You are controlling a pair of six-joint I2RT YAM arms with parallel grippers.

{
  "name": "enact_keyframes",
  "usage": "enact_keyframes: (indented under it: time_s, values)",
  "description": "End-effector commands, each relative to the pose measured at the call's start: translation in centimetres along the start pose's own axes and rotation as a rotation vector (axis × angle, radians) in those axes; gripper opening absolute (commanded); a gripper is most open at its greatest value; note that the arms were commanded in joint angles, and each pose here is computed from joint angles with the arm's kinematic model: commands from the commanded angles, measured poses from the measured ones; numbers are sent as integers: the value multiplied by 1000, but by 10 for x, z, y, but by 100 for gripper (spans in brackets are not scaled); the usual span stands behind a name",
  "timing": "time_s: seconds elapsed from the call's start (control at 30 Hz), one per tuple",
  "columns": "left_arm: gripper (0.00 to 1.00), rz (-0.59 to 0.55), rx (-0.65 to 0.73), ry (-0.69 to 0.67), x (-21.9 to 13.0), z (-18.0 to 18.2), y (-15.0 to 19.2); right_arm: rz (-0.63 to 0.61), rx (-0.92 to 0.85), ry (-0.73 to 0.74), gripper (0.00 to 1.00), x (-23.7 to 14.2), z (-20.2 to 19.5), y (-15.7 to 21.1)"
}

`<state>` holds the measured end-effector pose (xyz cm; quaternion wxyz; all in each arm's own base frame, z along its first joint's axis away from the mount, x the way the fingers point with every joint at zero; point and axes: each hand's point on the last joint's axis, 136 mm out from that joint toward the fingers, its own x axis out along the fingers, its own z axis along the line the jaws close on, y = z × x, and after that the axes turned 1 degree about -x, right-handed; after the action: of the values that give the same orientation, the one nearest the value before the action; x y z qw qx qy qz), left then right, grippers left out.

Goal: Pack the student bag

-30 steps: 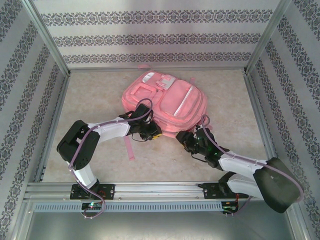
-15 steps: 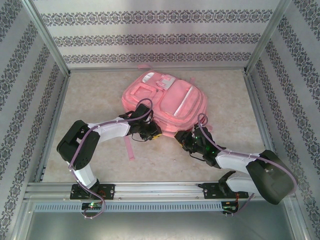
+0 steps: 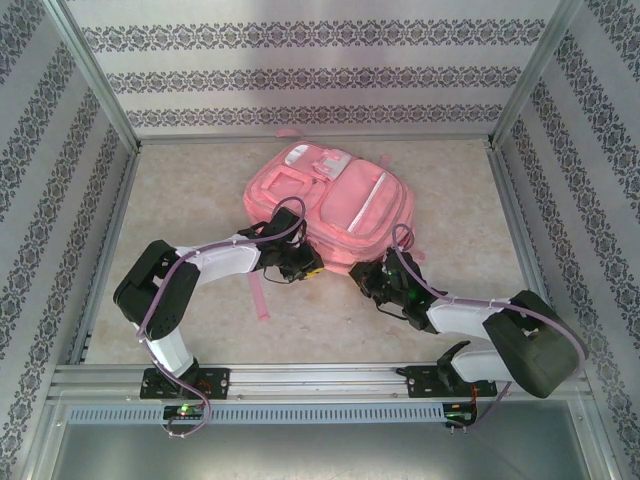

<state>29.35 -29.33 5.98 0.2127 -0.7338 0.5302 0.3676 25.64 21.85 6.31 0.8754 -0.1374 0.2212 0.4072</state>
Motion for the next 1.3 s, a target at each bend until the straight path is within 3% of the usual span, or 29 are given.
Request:
enact_keyframes:
  time_s: [0.0,0.33,0.7,0.9,1.03,1.27]
  values:
    - [16,5,1,-19,2,10,-3,-27,-2,-32,9,0,12,-7]
    - [16,-65,-109,-64,-13,46,-32,-42,26,33,5,-30,-12,-10]
    - [16,-114,-146,-59,-32,55,-56,-87,28,70,0,-54,-28,-24]
    - [22,-138,-151,-62,-55,59,-86,75,-150,37,0,-41,3,2]
    - [36,-147,-139,-64,-75,59,-102,150,-282,-12,0,-20,44,26]
    - [53,-169,-151,-96,-116,67,-70,266,-393,-113,0,28,110,62]
